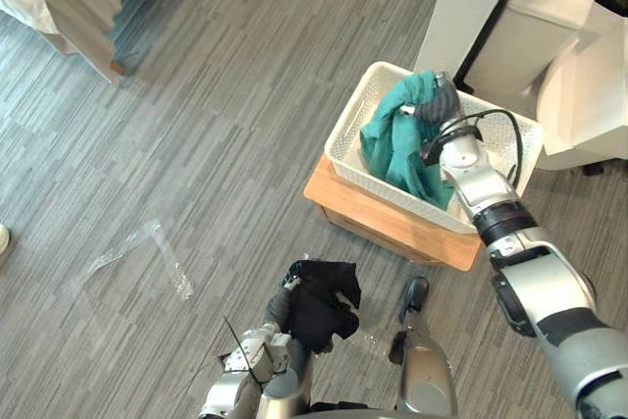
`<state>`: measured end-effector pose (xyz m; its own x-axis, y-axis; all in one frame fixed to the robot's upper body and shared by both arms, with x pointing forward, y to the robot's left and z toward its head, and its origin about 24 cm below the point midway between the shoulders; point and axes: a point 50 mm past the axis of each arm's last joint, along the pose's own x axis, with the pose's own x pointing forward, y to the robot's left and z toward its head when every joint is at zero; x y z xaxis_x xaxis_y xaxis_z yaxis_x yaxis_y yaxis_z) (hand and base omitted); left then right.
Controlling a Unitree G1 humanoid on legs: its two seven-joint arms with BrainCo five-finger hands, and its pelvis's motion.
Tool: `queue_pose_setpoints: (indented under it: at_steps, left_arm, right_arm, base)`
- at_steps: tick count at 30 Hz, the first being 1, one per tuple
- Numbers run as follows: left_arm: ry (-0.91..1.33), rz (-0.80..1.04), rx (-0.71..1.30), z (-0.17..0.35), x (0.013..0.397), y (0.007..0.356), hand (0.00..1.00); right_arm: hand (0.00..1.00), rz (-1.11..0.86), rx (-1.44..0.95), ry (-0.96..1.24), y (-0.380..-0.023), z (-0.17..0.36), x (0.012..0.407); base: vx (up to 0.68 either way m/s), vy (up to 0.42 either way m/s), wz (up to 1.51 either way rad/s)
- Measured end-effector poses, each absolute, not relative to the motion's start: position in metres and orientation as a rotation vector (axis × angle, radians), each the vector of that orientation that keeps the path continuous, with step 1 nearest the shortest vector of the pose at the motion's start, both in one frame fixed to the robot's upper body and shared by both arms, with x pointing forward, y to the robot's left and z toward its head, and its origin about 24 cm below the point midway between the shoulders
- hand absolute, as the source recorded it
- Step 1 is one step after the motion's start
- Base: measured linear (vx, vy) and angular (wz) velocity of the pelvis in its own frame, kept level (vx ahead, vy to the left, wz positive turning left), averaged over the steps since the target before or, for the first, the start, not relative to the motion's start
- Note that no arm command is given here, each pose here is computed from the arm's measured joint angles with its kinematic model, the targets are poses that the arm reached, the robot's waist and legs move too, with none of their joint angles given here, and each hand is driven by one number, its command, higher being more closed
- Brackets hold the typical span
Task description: Tidy the bed and pick cloth on bed and put in laundry
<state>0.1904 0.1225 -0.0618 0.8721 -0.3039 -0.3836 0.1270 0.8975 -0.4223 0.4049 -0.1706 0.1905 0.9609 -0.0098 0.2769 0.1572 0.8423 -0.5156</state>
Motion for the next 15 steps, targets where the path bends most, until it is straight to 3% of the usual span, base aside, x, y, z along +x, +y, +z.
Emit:
queue_pose_setpoints:
  at_steps: [6, 15]
  left_arm:
    - [0.326, -0.318, -0.394, -0.037, 0.209, 0.111, 1.00]
    - [-0.166, -0.306, -0.404, 0.071, 0.276, 0.093, 1.00]
  right_arm:
    - [0.00, -0.100, -0.632, -0.257, -0.186, 0.186, 0.403]
    - [0.00, -0.116, -0.841, -0.247, -0.202, 0.173, 0.396]
  base:
    - [0.11, -0.039, -0.05]
    - [0.08, -0.039, -0.14]
